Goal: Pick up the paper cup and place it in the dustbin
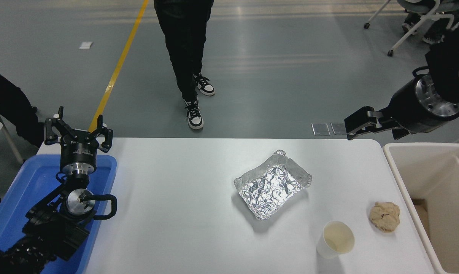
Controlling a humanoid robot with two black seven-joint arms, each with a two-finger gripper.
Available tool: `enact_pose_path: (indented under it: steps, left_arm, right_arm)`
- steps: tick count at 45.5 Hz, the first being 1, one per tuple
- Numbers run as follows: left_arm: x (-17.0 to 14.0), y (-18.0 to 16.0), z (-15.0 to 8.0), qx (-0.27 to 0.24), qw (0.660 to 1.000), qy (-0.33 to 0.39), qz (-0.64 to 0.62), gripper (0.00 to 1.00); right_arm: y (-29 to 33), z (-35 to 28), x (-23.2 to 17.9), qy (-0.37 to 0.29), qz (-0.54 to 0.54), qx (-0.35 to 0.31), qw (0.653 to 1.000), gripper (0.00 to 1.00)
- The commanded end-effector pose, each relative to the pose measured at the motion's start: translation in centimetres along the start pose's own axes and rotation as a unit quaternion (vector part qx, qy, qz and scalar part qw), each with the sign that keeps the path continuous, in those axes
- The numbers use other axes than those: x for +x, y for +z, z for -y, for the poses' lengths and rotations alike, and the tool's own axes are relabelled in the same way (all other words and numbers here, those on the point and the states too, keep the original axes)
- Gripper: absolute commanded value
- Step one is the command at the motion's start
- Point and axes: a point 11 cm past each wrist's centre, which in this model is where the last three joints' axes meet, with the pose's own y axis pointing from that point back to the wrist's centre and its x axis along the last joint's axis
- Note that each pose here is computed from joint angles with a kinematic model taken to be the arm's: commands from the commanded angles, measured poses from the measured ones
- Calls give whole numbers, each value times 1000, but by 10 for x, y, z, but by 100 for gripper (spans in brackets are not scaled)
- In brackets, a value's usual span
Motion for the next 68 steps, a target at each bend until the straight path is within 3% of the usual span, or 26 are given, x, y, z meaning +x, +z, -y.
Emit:
enact_pose_path:
  steps: [1,27,40,47,68]
  left_arm:
    - [0,0,0,1,1000,-1,0,99]
    - [0,0,0,1,1000,-2,1,99]
    - [0,0,0,1,1000,-1,1,99]
    - [0,0,0,1,1000,-1,1,99]
    - [-1,-1,0,3,1000,-3,1,99]
  right_arm:
    - [-7,-21,-12,-32,0,5,999,100]
    - [10,69,-68,-167,28,3,985,100]
    - [8,133,-99,-142,41,17,989,100]
    - [22,164,-132,-160,-17,-1,987,100]
    - [30,223,-149,-147,6,9,989,100]
